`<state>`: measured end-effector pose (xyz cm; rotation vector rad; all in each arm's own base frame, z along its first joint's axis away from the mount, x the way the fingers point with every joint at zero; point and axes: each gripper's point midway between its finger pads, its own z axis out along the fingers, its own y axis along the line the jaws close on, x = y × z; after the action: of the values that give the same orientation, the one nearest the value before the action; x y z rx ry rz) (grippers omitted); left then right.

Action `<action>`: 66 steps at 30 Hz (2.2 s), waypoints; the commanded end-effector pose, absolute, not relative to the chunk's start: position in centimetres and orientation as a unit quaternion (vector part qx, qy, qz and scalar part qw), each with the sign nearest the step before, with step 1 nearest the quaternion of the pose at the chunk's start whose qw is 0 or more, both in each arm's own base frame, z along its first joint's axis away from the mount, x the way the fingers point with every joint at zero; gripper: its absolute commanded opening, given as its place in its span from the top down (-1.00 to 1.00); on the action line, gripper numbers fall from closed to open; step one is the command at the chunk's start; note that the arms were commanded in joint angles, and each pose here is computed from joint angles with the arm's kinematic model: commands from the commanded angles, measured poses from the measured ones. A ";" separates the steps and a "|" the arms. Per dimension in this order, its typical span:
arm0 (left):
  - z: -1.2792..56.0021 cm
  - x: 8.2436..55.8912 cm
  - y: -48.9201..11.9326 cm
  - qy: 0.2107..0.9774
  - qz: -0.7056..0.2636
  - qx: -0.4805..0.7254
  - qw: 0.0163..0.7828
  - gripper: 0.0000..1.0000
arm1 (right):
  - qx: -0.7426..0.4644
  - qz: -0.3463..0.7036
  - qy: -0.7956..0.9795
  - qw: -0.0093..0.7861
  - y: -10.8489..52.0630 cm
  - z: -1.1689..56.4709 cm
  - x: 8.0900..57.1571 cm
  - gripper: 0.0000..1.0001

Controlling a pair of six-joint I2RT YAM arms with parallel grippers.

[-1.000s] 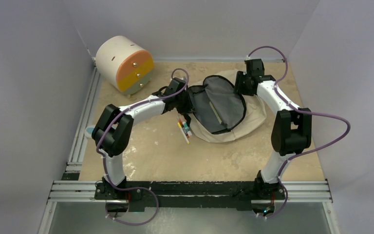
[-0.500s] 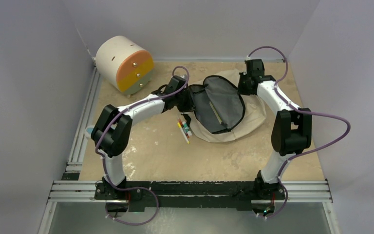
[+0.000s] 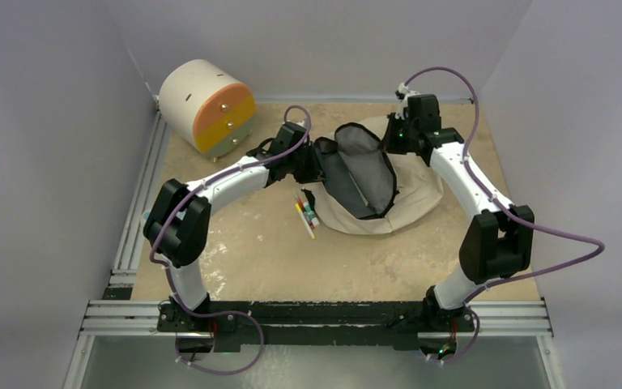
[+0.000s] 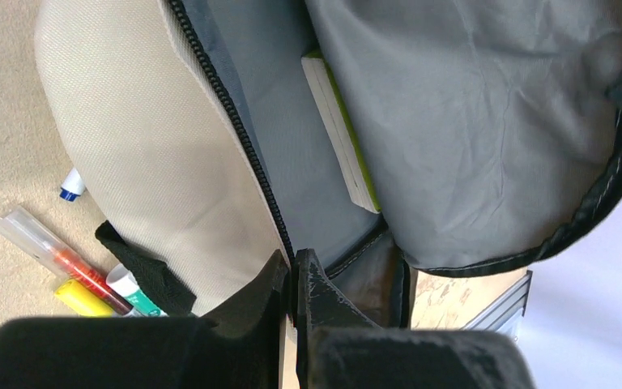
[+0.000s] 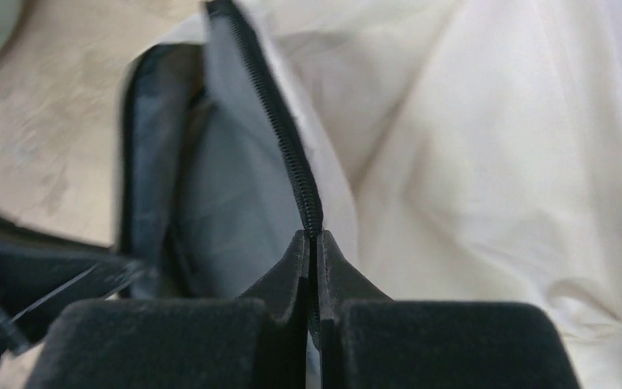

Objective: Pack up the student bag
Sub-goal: Place the book in the student bag, then adjust the student bag at the center of the board.

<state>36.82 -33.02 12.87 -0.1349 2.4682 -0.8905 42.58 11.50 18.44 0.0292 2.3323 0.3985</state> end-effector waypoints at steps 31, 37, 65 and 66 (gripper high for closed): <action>14.7 33.5 -31.2 0.901 -0.347 -0.032 0.260 1.00 | -0.083 0.317 0.859 0.392 23.9 22.0 34.4 0.36; 14.8 33.3 -31.1 0.900 -0.349 -0.032 0.260 1.00 | -0.054 0.225 0.896 0.378 20.7 17.5 34.8 0.37; 15.3 32.3 -30.0 0.901 -0.341 -0.036 0.264 1.00 | -0.115 0.258 0.909 0.306 25.7 9.2 35.8 0.25; 15.4 32.3 -30.1 0.901 -0.342 -0.034 0.264 1.00 | -0.116 0.259 0.908 0.309 25.8 9.3 35.9 0.23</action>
<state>32.09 -30.01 12.30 -0.1363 2.5085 -0.8844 34.28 23.94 6.23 -0.2510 2.5134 0.6245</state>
